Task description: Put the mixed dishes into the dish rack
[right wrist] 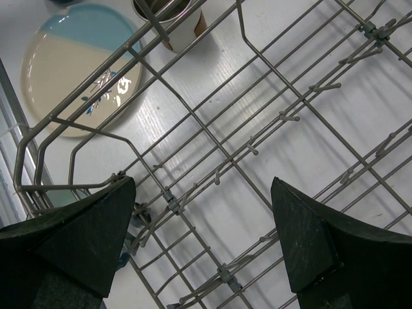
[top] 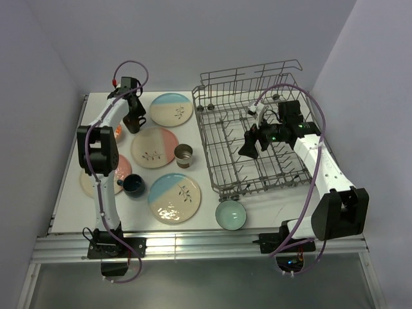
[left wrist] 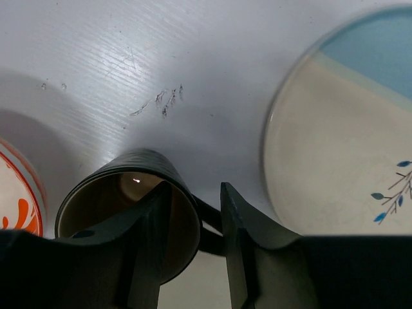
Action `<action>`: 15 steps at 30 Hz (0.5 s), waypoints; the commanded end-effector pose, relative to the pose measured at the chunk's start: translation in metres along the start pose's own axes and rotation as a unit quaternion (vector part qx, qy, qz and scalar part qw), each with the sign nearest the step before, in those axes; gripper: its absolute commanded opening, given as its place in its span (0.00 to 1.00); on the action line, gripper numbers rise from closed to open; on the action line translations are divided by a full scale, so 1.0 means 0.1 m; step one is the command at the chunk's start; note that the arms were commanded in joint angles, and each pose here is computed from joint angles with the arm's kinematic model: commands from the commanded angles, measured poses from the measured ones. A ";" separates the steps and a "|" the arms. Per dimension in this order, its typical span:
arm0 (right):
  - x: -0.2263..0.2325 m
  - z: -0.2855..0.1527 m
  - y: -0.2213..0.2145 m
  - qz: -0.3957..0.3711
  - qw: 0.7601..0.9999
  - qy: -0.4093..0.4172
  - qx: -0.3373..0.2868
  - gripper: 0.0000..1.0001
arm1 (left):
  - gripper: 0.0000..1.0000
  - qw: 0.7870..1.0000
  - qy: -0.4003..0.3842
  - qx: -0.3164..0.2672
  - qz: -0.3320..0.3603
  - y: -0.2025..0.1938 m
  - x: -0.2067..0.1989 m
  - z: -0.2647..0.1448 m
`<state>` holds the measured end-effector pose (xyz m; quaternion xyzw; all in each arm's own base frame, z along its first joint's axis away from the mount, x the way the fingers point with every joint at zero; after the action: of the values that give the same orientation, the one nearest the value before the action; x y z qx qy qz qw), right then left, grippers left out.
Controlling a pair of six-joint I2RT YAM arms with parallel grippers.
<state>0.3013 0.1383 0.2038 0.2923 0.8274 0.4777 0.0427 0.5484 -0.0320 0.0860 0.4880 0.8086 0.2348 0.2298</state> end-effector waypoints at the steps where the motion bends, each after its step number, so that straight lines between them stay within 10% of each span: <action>1: 0.00 -0.02 0.09 -0.013 1.000 0.004 -0.015 0.93 | 0.42 1.000 0.015 -0.016 -0.012 0.14 0.01 -0.02; 8: 0.03 -0.03 0.05 -0.011 1.000 0.006 -0.014 0.93 | 0.32 1.000 0.012 -0.011 -0.019 0.12 -0.01 0.06; 15: 0.06 -0.05 0.05 -0.014 1.000 0.008 -0.014 0.93 | 0.00 0.998 -0.011 -0.046 -0.029 0.32 -0.04 -0.16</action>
<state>0.3007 0.1386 0.2040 0.2916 0.8268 0.4793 0.0407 0.5548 -0.0253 0.0867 0.4731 0.8146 0.2475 0.2266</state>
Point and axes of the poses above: each gripper's point midway between its finger pads, its own z axis out along the fingers, its own x axis along the line the jaws close on, y = z × x, the point moved 1 cm from there along -z, back along the fingers, and after that the axes turned 3 degrees about z, right-handed, at the moved point
